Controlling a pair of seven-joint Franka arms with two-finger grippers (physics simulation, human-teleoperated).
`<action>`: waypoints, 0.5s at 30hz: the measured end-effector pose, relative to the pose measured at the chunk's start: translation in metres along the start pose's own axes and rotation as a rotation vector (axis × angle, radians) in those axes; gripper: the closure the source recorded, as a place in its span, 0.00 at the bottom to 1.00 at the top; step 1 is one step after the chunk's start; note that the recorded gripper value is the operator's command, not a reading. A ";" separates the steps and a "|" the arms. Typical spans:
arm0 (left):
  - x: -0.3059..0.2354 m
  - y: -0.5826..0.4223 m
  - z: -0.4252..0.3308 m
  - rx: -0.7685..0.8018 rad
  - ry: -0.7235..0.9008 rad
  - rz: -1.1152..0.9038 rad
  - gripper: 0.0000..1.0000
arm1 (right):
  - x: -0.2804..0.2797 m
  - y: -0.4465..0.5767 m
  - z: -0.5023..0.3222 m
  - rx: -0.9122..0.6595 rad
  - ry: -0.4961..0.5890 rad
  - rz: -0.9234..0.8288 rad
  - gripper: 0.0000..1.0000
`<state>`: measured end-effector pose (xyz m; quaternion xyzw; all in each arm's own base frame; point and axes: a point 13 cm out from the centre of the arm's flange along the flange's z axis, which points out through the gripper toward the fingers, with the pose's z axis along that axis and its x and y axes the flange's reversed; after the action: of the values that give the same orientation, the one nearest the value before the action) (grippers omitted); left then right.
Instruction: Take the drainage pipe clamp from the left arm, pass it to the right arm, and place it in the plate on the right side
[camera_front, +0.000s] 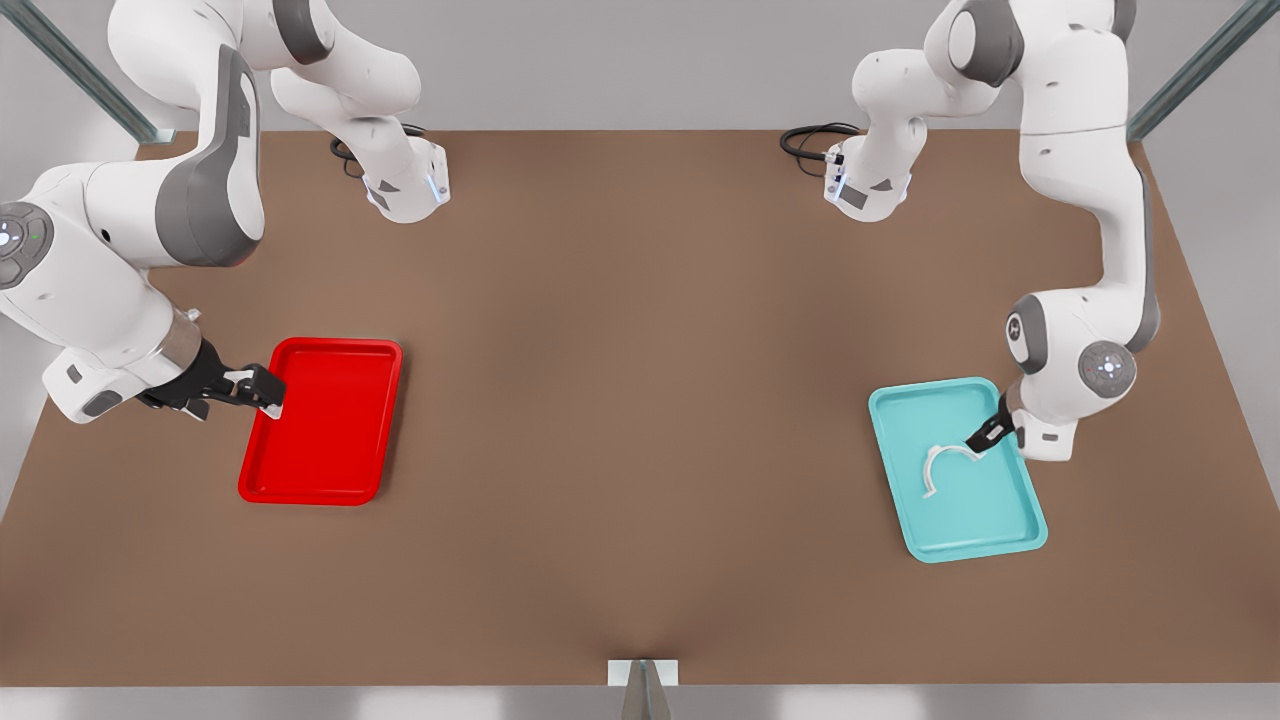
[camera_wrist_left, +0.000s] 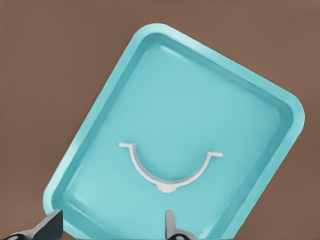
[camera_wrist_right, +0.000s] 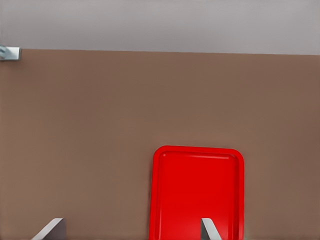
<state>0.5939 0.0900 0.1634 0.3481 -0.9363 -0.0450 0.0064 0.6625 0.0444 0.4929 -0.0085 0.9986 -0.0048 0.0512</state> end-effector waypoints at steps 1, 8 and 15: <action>-0.003 0.004 0.011 0.014 -0.013 -0.064 0.00 | 0.000 0.000 0.000 0.000 0.000 0.001 0.00; -0.001 0.008 0.067 0.062 -0.037 -0.392 0.01 | -0.001 -0.001 0.000 -0.001 -0.002 0.004 0.00; 0.005 0.004 0.105 0.055 -0.030 -0.588 0.12 | -0.001 -0.002 0.000 -0.003 -0.002 0.003 0.00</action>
<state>0.5830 0.0980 0.0586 0.6040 -0.7960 -0.0245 -0.0303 0.6633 0.0421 0.4932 -0.0072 0.9986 -0.0034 0.0524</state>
